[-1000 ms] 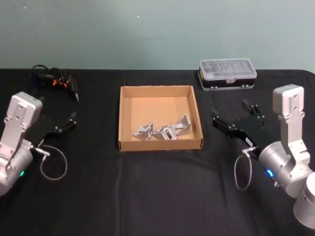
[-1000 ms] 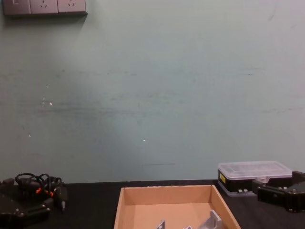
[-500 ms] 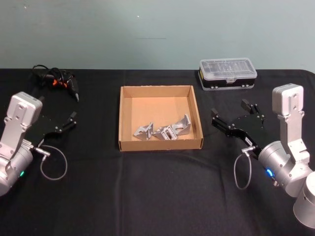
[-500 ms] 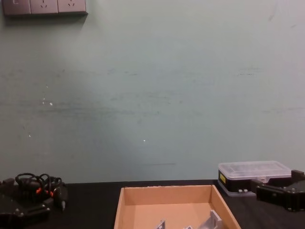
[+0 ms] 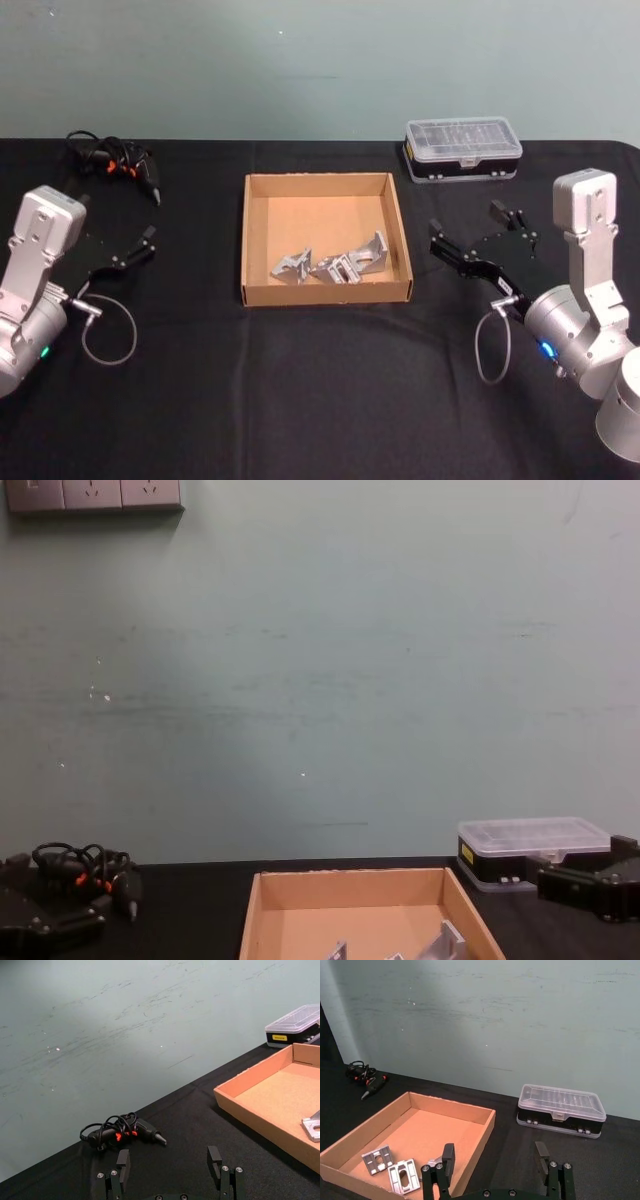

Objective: Use one hand to pick up the angle iron from the table and place it into the box.

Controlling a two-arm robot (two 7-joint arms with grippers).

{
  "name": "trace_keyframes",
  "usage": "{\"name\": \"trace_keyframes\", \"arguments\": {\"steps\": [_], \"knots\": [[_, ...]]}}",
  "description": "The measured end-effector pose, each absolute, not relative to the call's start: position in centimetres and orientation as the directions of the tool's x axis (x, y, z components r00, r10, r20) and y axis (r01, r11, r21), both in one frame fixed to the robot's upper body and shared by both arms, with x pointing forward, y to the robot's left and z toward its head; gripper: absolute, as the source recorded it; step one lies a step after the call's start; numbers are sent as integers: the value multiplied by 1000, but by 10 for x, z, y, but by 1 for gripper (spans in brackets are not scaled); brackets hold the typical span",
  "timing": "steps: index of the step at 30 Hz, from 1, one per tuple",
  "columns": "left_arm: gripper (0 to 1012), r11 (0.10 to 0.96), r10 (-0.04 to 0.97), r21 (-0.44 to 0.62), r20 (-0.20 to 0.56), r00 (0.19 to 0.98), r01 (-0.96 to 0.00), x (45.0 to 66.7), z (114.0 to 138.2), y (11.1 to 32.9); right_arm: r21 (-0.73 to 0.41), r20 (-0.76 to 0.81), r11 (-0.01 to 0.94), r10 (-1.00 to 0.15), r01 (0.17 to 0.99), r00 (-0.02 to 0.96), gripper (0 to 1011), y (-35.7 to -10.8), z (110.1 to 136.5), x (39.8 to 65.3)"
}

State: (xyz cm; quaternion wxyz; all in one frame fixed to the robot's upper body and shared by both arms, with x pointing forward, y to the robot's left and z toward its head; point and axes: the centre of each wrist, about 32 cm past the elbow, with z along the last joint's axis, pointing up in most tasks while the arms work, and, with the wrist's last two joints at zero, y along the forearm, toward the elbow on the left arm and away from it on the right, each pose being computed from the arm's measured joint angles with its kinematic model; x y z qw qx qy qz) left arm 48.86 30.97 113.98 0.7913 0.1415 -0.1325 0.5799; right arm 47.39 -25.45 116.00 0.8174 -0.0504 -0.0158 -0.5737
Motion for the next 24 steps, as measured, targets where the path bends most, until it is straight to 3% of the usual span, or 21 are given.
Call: {"name": "trace_keyframes", "arguments": {"steps": [24], "knots": [[1011,287,880,70,374,292,-955,489,1140,310,-64,84,337,-936,939,341,1004,-255,1160,474]]}}
